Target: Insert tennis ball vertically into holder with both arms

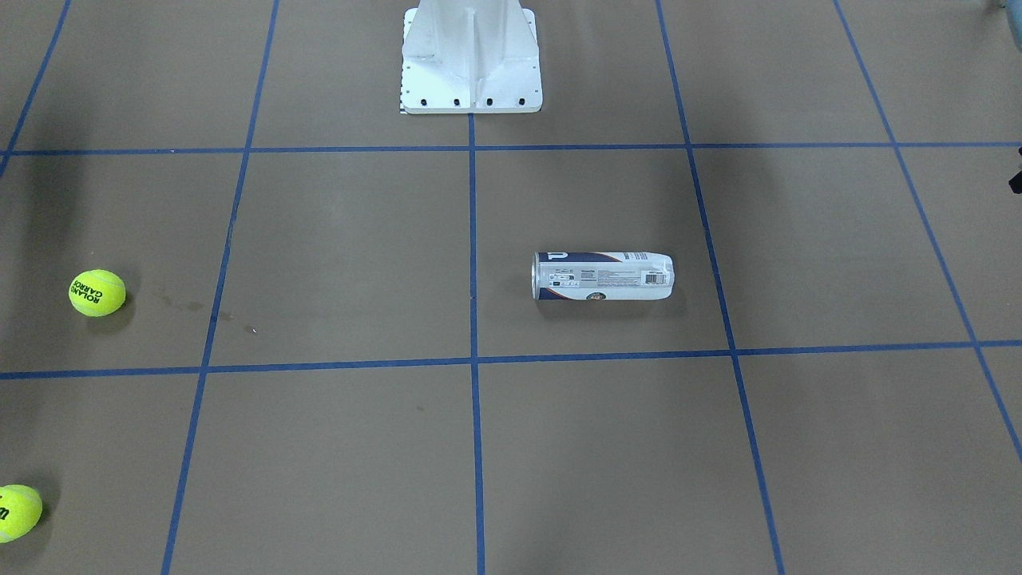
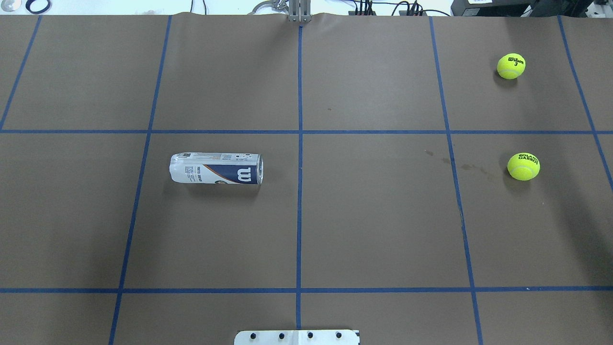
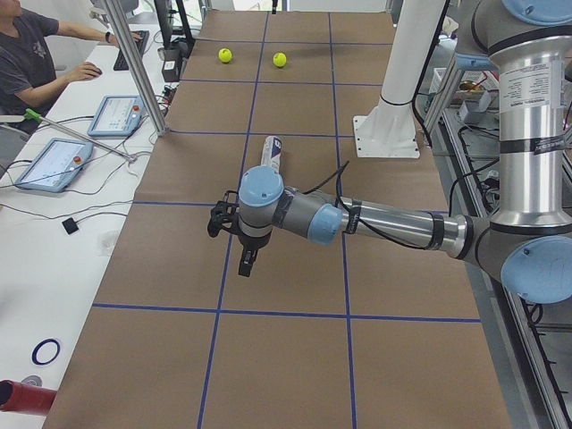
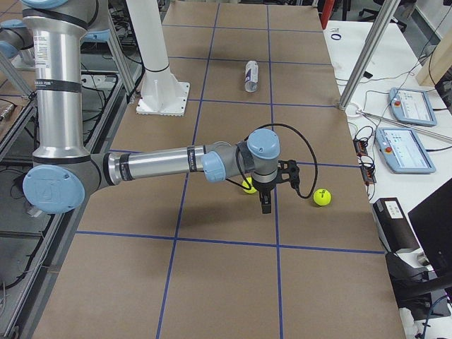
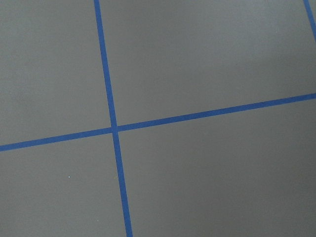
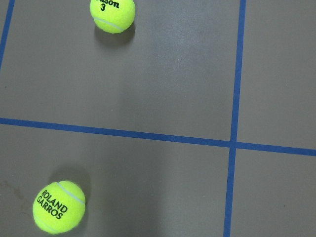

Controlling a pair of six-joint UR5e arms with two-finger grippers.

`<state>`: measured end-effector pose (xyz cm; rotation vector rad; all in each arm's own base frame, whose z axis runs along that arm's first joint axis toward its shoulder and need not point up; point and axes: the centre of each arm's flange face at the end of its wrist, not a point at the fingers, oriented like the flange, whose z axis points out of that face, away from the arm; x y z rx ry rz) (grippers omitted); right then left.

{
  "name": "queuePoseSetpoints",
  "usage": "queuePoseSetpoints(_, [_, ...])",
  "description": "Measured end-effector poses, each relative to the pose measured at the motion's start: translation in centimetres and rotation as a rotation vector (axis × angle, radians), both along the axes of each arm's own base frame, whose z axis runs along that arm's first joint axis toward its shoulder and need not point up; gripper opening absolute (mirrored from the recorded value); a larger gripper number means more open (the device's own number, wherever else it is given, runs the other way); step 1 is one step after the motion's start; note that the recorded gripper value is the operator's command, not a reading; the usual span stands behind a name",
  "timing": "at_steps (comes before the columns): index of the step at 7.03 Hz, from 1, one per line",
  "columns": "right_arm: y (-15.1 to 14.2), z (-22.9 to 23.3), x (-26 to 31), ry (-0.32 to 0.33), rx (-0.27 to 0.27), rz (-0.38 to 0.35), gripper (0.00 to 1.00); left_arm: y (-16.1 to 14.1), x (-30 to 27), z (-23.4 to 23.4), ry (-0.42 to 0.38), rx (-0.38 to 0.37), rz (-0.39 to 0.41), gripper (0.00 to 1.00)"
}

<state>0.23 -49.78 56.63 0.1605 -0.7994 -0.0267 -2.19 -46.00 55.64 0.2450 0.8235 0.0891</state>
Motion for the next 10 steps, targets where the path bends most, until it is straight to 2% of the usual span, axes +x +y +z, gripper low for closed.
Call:
queuePoseSetpoints(3, [0.4,0.6,0.0,-0.005,-0.017,-0.002,1.00,-0.2,0.1,-0.5,0.007,0.004,-0.001,0.99])
queuePoseSetpoints(7, [0.4,0.3,0.0,-0.007,-0.011,-0.002,1.00,-0.6,0.5,-3.1,0.017,0.066,0.008,0.99])
queuePoseSetpoints(8, [0.4,0.3,-0.1,-0.008,-0.009,-0.003,1.00,-1.0,1.1,-4.3,0.029,0.103,0.022,0.99])
queuePoseSetpoints(10, [0.4,0.1,-0.1,-0.013,-0.006,-0.004,1.00,-1.9,5.2,-7.7,0.075,0.224,0.115,0.99])
